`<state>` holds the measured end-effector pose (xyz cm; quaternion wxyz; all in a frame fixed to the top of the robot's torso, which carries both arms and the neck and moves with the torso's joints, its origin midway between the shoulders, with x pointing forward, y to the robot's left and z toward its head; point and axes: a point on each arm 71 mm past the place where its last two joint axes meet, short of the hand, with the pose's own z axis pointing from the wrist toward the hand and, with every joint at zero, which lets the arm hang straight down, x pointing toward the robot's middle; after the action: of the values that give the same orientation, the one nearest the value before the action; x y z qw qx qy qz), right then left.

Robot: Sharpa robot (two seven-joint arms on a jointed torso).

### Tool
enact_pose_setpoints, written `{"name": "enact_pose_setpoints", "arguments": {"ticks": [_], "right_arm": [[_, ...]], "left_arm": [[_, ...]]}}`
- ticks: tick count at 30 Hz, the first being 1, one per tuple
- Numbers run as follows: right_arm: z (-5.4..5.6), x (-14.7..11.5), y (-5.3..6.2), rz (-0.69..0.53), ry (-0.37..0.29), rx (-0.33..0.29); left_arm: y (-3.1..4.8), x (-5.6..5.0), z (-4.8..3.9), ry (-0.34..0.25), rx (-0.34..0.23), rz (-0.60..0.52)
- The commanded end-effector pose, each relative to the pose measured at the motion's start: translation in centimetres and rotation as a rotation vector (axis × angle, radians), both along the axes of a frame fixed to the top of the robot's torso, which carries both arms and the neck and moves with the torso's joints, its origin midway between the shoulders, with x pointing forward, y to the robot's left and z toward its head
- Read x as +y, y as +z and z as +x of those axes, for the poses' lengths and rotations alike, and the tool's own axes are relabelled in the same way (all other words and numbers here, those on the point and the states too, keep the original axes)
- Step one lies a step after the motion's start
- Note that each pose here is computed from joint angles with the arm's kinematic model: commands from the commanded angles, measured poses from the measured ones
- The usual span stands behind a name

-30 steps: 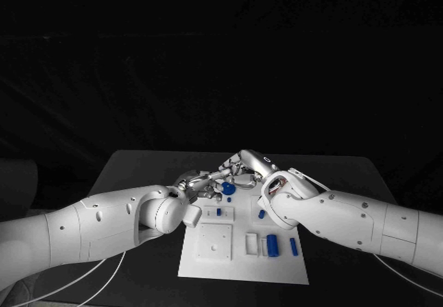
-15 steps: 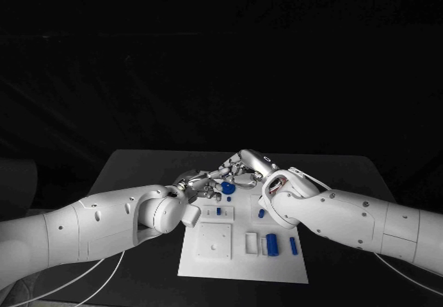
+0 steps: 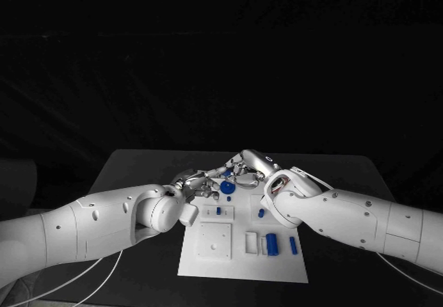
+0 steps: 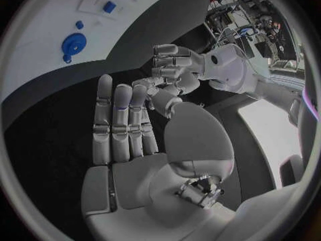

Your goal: Assemble the parts on the task board

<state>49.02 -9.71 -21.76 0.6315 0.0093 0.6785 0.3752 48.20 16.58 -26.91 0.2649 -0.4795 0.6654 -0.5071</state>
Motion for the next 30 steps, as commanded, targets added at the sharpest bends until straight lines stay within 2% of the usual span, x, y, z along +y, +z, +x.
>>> {"name": "enact_pose_setpoints", "arguments": {"ticks": [1, 30], "right_arm": [[-0.12, 0.10, -0.10, -0.007, 0.019, 0.010], [-0.36, 0.47, -0.27, -0.020, 0.056, 0.036]], "left_arm": [[0.11, -0.06, 0.03, -0.004, -0.004, -0.014], [-0.04, -0.05, 0.12, -0.006, -0.011, 0.040]]}}
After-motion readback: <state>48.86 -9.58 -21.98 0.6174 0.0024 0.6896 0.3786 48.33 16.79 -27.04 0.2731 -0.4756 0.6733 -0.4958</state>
